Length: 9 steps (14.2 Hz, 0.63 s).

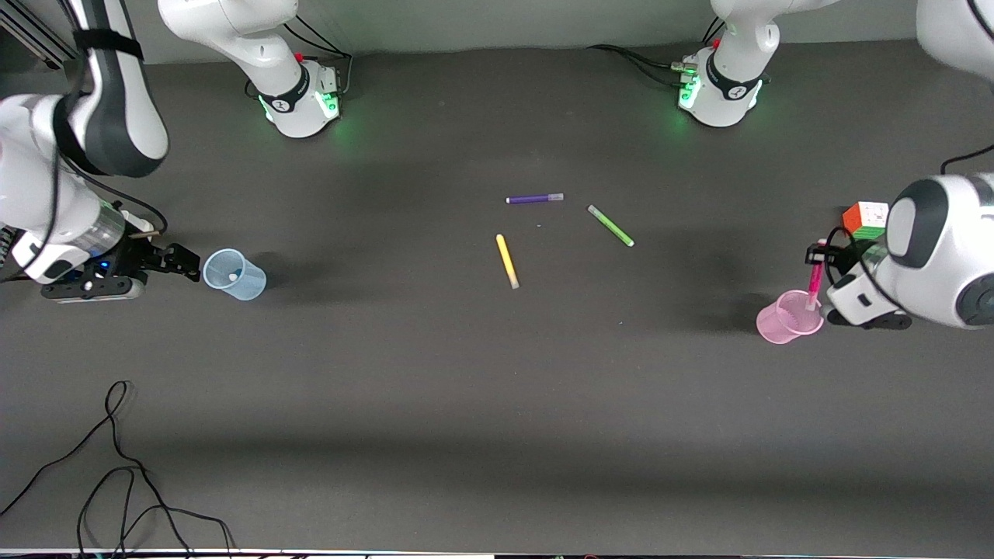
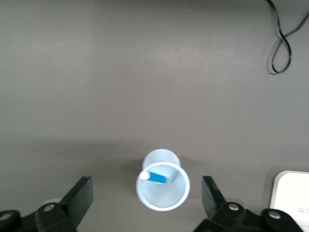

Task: Place pink and blue markers in matching cups
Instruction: 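Lower the pink marker into the pink cup and open the left gripper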

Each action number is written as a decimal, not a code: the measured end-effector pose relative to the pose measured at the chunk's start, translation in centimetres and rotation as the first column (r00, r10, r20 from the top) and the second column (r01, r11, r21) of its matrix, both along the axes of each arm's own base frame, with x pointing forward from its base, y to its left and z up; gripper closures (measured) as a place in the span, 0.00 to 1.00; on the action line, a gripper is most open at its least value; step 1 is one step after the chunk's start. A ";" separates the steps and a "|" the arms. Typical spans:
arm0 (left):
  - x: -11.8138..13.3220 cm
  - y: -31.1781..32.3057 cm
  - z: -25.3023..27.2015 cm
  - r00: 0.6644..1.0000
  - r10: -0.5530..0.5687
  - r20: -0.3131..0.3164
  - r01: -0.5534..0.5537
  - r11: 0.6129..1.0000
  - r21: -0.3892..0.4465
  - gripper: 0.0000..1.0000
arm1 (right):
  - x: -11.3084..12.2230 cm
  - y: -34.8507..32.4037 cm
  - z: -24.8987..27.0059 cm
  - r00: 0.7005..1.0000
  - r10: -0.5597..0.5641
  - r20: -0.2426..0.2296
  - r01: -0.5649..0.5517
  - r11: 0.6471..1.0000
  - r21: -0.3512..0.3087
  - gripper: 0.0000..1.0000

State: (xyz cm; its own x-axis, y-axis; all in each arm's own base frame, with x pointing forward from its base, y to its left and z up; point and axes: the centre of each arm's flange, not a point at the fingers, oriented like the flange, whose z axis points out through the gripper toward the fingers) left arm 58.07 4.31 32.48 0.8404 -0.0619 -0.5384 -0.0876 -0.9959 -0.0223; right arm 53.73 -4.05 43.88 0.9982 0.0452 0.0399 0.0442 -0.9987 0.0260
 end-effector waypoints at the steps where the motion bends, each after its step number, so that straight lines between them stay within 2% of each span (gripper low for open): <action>1: 0.5 0.1 -1.0 1.000 0.002 -0.010 -0.002 1.000 0.008 0.82 | 0.0 0.8 1.3 1.000 0.008 0.001 -0.008 1.000 0.010 0.00; 6: 2.6 -1.0 -6.2 0.998 0.000 -0.059 0.003 0.999 0.048 0.82 | -0.9 5.8 10.0 0.999 -0.027 -0.027 0.028 0.999 0.021 0.00; 9: 3.1 -1.1 -6.6 0.998 0.000 -0.057 0.003 0.999 0.051 0.82 | -1.7 6.4 12.2 1.000 -0.028 -0.013 0.029 0.999 0.018 0.00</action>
